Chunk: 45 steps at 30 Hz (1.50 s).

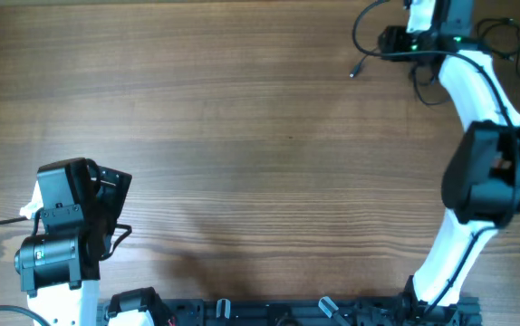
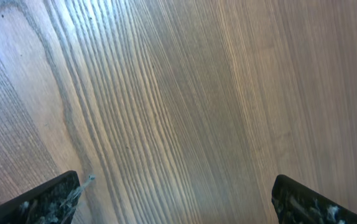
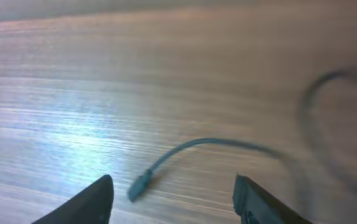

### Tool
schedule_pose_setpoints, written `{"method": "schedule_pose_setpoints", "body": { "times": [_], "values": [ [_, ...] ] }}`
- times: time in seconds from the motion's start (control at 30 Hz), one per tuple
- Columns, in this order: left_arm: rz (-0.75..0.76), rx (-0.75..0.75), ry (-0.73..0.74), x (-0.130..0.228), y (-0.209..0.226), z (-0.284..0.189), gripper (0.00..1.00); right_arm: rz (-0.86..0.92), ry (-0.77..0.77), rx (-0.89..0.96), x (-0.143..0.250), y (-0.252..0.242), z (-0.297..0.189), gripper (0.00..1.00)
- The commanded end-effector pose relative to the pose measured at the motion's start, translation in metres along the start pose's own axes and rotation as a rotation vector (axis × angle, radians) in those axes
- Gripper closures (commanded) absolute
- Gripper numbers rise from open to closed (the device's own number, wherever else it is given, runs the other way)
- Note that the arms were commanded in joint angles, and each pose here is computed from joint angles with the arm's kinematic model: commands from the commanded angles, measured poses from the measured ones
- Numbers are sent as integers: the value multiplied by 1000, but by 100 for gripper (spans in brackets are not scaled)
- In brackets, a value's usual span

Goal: Untangle cables

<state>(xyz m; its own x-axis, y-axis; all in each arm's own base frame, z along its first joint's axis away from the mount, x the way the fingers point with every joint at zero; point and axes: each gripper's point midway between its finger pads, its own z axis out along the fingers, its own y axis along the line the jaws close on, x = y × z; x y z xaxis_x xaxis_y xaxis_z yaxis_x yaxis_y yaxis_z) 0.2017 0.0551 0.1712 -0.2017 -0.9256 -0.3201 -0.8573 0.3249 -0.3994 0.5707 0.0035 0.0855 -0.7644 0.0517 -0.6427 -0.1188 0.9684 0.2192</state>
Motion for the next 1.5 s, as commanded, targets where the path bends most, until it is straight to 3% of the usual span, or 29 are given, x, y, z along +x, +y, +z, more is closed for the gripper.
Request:
{"method": "schedule_pose_setpoints", "body": {
  "times": [0.0,0.17,0.2,0.27,0.3,0.43,0.63,0.7,0.77,0.93,1.0,1.1,1.2,1.37,1.47],
  "values": [
    [4,11,-10,-3,-3,-3,0,209,92,-95,45,28,57,28],
    [4,11,-10,-3,-3,-3,0,275,43,71,54,41,93,26],
    [4,11,-10,-3,-3,-3,0,261,29,112,53,40,95,39],
    [4,11,-10,-3,-3,-3,0,227,-1,227,50,32,93,86],
    [4,11,-10,-3,-3,-3,0,219,-19,270,46,28,89,96],
    [4,11,-10,-3,-3,-3,0,135,-98,258,5,33,55,96],
    [4,11,-10,-3,-3,-3,0,18,-259,-77,-74,114,-41,96],
    [4,11,-10,-3,-3,-3,0,6,-324,-73,-94,118,-68,96],
    [4,11,-10,-3,-3,-3,0,35,-399,71,-111,90,-86,96],
    [4,11,-10,-3,-3,-3,0,97,-349,204,-94,28,-64,96],
    [4,11,-10,-3,-3,-3,0,115,-302,119,-83,23,-46,96],
    [4,11,-10,-3,-3,-3,0,96,-220,-184,-65,56,-32,96],
    [4,11,-10,-3,-3,-3,0,-36,-229,-337,-65,78,-40,96],
    [4,11,-10,-3,-3,-3,0,-30,-288,-235,-77,41,-39,96],
    [4,11,-10,-3,-3,-3,0,19,-263,-144,-64,2,-23,95]
  ]
}}
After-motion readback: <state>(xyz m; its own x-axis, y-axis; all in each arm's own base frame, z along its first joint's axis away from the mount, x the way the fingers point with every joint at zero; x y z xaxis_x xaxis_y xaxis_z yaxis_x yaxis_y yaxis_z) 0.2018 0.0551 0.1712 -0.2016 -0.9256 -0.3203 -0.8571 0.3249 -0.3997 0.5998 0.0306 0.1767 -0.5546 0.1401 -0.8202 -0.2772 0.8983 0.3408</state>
